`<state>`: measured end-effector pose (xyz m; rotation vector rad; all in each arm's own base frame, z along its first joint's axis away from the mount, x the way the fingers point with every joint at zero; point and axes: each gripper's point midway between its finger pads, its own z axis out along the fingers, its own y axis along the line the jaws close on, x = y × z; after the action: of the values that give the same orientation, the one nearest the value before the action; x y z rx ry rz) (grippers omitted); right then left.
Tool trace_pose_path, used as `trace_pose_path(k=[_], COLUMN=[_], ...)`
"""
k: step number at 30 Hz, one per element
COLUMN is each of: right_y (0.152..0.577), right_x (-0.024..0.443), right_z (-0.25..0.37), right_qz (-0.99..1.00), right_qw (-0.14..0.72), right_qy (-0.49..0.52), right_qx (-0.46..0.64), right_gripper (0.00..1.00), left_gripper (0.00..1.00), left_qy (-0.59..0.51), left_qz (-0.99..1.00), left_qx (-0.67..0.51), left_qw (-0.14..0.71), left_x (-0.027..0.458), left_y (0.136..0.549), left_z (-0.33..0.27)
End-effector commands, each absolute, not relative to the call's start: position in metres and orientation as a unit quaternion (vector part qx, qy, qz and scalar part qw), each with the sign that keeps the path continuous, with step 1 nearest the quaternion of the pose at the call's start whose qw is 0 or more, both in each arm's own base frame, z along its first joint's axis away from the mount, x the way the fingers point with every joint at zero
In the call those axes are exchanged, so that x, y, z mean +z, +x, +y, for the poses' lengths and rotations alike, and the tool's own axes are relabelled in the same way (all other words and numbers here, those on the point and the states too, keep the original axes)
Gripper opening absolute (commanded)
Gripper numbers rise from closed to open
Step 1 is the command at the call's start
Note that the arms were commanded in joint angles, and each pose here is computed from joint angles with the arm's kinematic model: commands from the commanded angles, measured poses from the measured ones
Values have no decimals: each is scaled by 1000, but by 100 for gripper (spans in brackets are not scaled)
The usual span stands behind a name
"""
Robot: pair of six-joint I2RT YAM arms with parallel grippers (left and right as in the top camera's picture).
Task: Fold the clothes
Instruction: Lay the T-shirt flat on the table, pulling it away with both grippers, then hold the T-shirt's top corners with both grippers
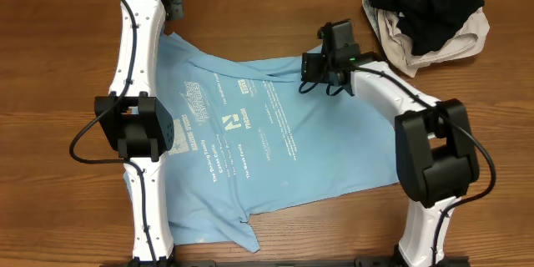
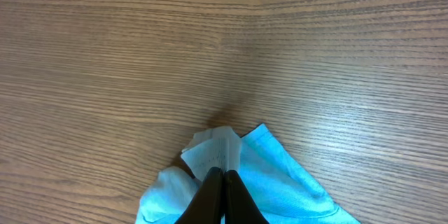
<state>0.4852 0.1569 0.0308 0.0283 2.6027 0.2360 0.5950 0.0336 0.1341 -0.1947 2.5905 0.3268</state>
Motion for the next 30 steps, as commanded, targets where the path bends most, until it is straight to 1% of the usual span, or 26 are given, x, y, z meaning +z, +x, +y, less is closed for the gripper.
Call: trace_pose_path(k=[1, 5, 7, 10, 11, 17, 19, 23, 27, 28, 30], right_y=[495, 496, 496, 496, 496, 495, 495, 494, 493, 493, 494], right_x=[28, 28, 29, 28, 28, 28, 28, 26, 15, 14, 14], right_z=[133, 123, 122, 121, 121, 121, 120, 120, 122, 123, 124], right_qz=[957, 954, 953, 953, 953, 954, 954, 955, 958, 958, 958], right_qw=[285, 293, 294, 294, 294, 291, 290, 288, 279, 279, 279], right_qy=[55, 66, 67, 68, 68, 67, 67, 67, 65, 64, 63], right_qx=[17, -11, -14, -14, -14, -15, -16, -17, -14, -13, -8], right_gripper=[73, 73, 69, 59, 53, 28, 23, 23, 39, 42, 43], left_gripper=[4, 4, 4, 4, 4, 4, 4, 4, 4, 4, 4], left_qy=[-85, -91, -94, -96, -97, -97, -97, -97, -97, -97, -97], left_qz=[957, 958, 958, 958, 958, 959, 959, 959, 959, 959, 959], left_qx=[116, 117, 116, 115, 115, 116, 116, 116, 116, 116, 116], left_qw=[252, 247, 246, 245, 245, 241, 241, 241, 241, 241, 240], left_x=[130, 129, 128, 128, 128, 127, 127, 127, 127, 127, 127], left_y=[593, 591, 590, 590, 589, 588, 588, 588, 588, 588, 587], left_z=[43, 51, 54, 57, 58, 60, 60, 60, 60, 60, 60])
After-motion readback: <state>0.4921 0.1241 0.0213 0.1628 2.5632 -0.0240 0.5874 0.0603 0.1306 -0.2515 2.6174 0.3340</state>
